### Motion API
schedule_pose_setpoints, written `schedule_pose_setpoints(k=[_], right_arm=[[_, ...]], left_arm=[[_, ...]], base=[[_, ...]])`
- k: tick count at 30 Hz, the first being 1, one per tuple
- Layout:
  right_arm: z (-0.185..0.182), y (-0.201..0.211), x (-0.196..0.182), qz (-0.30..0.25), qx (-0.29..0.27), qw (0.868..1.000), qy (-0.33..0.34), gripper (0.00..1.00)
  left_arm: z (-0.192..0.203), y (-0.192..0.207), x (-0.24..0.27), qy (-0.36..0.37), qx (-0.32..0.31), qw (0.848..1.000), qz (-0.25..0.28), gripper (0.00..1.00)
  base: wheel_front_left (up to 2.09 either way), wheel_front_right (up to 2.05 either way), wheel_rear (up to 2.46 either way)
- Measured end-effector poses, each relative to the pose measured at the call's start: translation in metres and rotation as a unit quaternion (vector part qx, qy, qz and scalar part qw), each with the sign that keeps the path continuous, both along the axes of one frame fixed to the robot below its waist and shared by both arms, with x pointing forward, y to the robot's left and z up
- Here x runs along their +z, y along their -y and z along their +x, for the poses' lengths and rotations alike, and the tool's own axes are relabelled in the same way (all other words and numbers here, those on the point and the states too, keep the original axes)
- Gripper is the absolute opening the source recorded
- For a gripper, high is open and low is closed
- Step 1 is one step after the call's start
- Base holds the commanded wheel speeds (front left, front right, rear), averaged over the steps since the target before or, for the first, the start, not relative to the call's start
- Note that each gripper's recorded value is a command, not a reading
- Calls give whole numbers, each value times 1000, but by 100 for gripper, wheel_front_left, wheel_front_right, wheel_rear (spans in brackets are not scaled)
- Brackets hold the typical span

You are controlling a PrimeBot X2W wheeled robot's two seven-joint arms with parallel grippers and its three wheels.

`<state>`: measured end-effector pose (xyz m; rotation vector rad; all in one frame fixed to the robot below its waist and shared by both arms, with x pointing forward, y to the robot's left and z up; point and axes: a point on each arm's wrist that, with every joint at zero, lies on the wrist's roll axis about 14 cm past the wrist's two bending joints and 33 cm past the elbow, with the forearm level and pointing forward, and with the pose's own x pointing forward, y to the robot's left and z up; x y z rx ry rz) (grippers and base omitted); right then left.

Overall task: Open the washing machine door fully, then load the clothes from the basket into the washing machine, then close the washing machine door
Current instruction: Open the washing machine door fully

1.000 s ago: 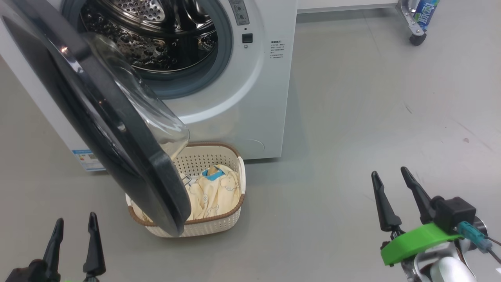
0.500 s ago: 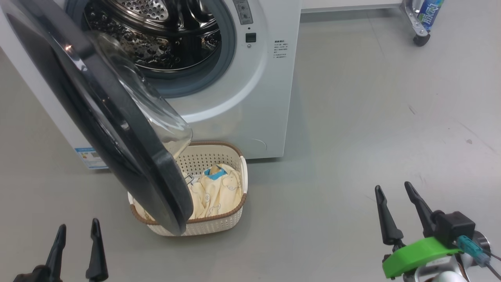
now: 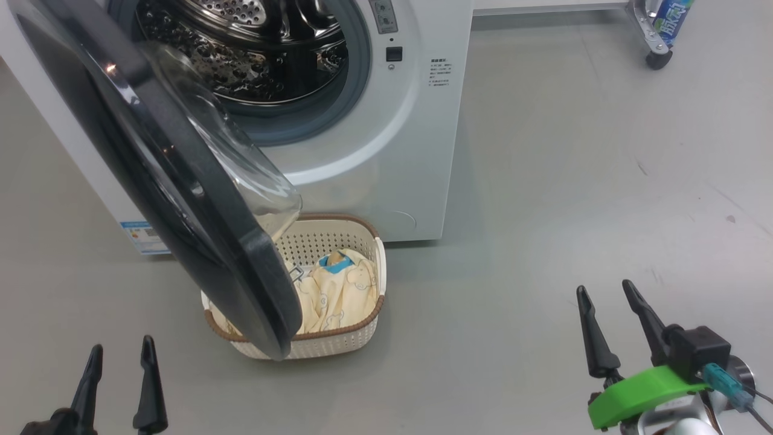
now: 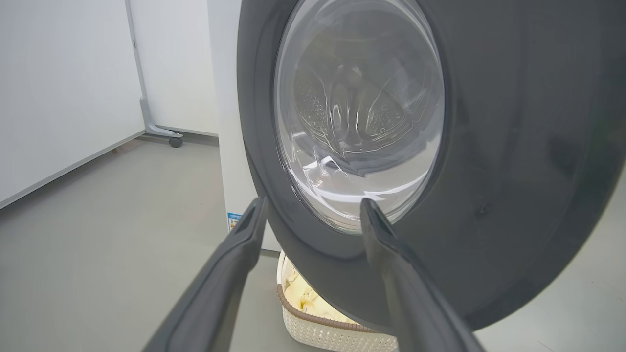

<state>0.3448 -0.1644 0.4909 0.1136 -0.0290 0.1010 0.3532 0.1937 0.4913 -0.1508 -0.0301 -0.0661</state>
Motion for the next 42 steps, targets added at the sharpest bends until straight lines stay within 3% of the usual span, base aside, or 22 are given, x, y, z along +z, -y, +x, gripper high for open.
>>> schedule_pose_setpoints(k=[11, 12, 13, 14, 20, 27, 35, 42], right_arm=[[0, 0, -3, -2, 0, 1000, -4, 100], [0, 0, -3, -2, -1, 1000, -4, 100], [0, 0, -3, -2, -1, 1000, -5, 100], [0, 0, -3, -1, -1, 1000, -5, 100], [0, 1, -2, -1, -3, 1000, -4, 100], [1, 1, 3, -1, -2, 1000, 5, 100], [-1, 1, 8, 0, -2, 1000, 13, 100], [-5, 6, 8, 1, -11, 1000, 13, 100]], left_arm=[[0, 3, 0, 0, -4, 1000, 0, 100], [0, 4, -1, -1, -6, 1000, 0, 58], [0, 5, -1, -1, -9, 1000, 0, 11], [0, 7, -1, -2, -11, 1000, -1, 0], [1, 8, 12, 19, -12, 1000, -6, 0], [10, 8, 80, 123, -22, 992, 8, 0], [14, 55, 201, 280, -108, 953, 44, 0], [-8, 125, 254, 345, -217, 913, 30, 0]], base=[[0, 0, 0], [0, 0, 0], [0, 0, 0], [0, 0, 0], [0, 0, 0], [0, 0, 0], [0, 0, 0], [0, 0, 0]])
